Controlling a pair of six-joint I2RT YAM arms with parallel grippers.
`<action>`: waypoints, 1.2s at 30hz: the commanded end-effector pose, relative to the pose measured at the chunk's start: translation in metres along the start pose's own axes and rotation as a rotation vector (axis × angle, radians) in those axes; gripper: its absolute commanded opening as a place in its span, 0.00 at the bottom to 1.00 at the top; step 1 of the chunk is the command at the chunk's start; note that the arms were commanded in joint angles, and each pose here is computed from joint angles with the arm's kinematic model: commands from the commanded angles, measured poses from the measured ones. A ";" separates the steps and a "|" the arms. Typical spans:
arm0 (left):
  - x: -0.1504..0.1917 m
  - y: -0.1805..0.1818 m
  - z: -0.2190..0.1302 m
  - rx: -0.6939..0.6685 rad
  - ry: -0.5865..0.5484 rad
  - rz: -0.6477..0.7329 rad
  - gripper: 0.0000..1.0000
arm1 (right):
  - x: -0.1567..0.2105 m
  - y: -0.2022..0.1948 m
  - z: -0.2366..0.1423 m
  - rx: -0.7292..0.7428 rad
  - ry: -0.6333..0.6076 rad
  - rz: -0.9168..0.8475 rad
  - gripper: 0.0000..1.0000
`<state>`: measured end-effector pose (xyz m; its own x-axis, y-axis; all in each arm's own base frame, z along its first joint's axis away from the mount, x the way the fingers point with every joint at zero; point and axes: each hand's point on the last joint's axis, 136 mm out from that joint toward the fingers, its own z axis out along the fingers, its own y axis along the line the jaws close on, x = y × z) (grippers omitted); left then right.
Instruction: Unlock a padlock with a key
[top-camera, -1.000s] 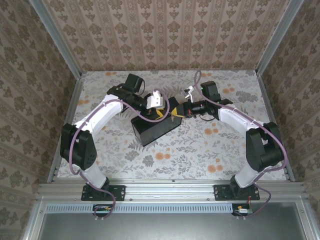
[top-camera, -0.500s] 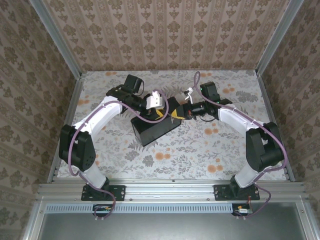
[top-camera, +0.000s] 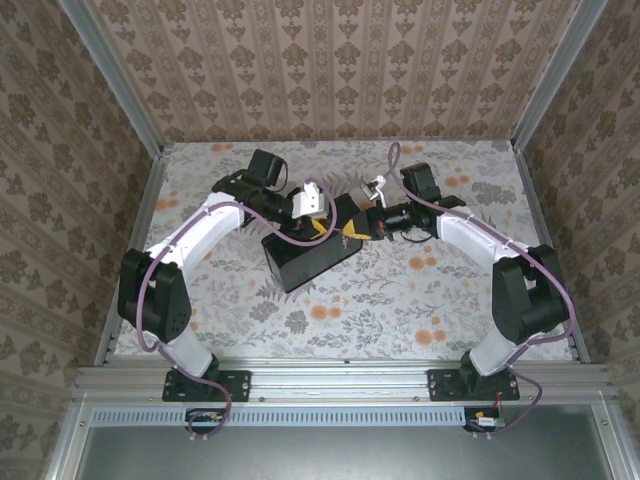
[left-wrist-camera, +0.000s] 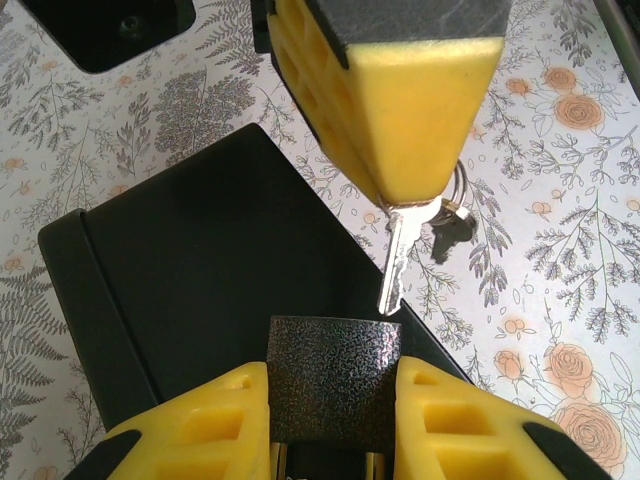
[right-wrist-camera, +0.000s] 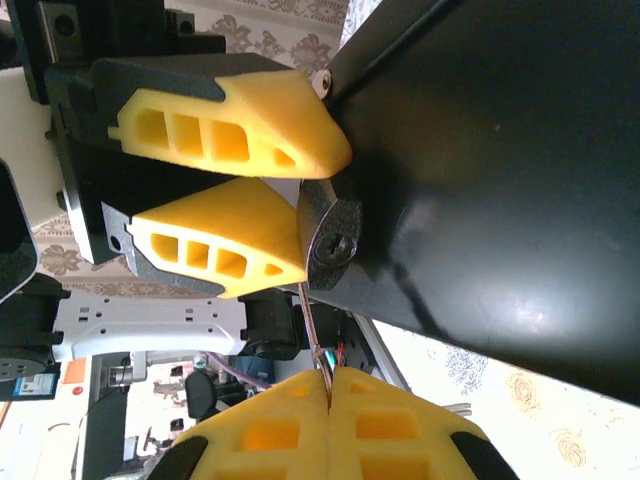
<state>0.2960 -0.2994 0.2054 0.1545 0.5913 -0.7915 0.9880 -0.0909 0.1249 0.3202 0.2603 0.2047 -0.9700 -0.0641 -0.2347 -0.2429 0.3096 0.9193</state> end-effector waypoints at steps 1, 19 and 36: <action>-0.006 -0.011 -0.005 0.026 -0.028 -0.009 0.13 | -0.004 0.003 -0.003 -0.013 0.007 -0.001 0.00; -0.010 -0.012 -0.005 0.025 -0.034 -0.008 0.13 | -0.012 0.001 -0.001 -0.007 -0.020 -0.009 0.00; -0.012 -0.013 -0.002 0.027 -0.033 0.000 0.12 | -0.019 0.001 0.007 -0.015 -0.014 -0.009 0.00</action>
<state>0.2961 -0.2998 0.2057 0.1523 0.5940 -0.7899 0.9883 -0.0860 0.1259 0.3319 0.2618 0.1993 -0.9735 -0.0477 -0.2236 -0.2271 0.3117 0.9226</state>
